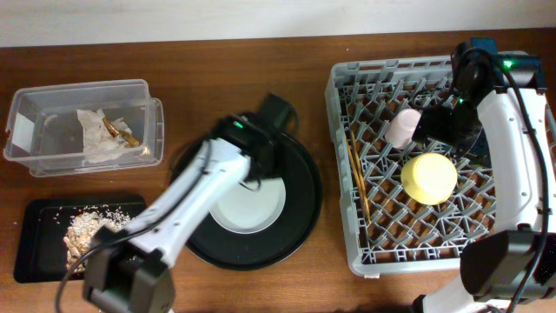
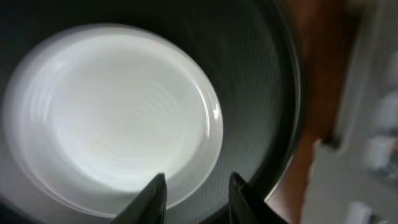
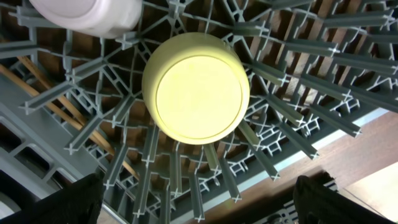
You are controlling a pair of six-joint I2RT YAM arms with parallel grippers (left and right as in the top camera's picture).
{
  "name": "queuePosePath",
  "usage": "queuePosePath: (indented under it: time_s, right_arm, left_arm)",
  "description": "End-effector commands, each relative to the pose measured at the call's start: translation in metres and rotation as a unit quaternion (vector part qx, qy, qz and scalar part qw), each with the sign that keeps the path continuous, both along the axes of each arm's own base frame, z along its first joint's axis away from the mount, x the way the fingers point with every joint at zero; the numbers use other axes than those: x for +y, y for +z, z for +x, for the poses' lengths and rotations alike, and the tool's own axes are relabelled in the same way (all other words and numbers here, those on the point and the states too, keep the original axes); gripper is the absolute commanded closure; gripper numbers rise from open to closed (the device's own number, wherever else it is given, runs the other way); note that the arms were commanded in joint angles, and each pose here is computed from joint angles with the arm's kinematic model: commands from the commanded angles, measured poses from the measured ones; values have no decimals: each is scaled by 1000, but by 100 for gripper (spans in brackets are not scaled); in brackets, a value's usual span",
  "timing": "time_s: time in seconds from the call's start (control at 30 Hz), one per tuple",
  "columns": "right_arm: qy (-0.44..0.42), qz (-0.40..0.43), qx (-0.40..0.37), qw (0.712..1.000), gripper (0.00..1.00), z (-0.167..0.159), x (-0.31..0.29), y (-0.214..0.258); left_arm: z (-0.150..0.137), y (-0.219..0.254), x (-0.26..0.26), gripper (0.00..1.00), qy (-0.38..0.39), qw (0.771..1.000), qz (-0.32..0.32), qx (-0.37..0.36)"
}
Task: Sort waste into correct bins and load items into the dishwasher rack
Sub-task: 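Carry the empty plate back and set it on the round black tray, then reach the right gripper to the white plate and grasp its rim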
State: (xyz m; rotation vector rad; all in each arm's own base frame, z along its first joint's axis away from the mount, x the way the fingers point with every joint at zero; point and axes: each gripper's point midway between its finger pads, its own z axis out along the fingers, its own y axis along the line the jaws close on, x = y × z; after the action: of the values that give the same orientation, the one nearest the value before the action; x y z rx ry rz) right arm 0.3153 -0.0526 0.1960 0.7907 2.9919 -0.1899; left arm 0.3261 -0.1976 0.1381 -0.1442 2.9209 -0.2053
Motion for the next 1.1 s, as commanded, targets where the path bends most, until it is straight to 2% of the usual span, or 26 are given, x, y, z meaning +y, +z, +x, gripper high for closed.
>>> queuePosePath:
  time_s: [0.0, 0.03, 0.07, 0.1, 0.17, 0.27, 0.37, 0.47, 0.6, 0.67, 0.77, 0.83, 0.87, 1.03, 1.07]
  right_arm:
    - [-6, -7, -18, 1000, 1, -1, -3, 9]
    - [-6, 2, -31, 999, 2, 5, 0, 9]
    - [-4, 25, -57, 998, 2, 18, 8, 10]
    - [-1, 50, -75, 996, 2, 26, 16, 10]
    - [4, 97, -82, 992, 2, 30, 33, 11]
    - [19, 225, -91, 970, 2, 33, 78, 19]
    - [61, 276, -94, 955, 1, 35, 118, 22]
    - [127, 248, -93, 956, 1, 36, 154, 13]
    - [234, 230, -94, 940, 0, 32, 227, -3]
    - [275, 164, -97, 943, 2, 30, 253, -23]
    - [237, 62, -92, 965, 2, 28, 261, -51]
    - [256, 52, -74, 962, 2, 21, 275, -68]
    - [278, 42, -42, 959, 1, 10, 290, -93]
    - [289, 22, 7, 957, 2, 1, 302, -140]
    - [290, 19, 21, 957, 8, -2, 303, -151]
  left_arm:
    - [23, 93, 68, 66, 73, 993, -1, -96]
    - [23, 107, 91, 60, 100, 989, 9, -108]
    - [21, 120, 121, 36, 136, 983, 28, -122]
    - [18, 129, 146, 1, 167, 976, 45, -132]
    - [3, 140, 198, 1, 234, 960, 72, -133]
    - [-23, 144, 261, 1, 325, 935, 91, -112]
    - [-41, 142, 302, 1, 391, 910, 97, -94]
    - [-47, 141, 318, 1, 420, 899, 84, -89]
    - [-51, 141, 326, 1, 433, 893, 86, -87]
    - [-51, 141, 326, 1, 433, 893, 86, -87]
    - [-51, 141, 326, 1, 433, 893, 86, -87]
    - [-51, 141, 326, 1, 433, 893, 86, -87]
    - [-51, 141, 326, 1, 433, 893, 86, -87]
    - [-51, 141, 326, 1, 433, 893, 86, -87]
    - [-51, 141, 326, 1, 433, 893, 86, -87]
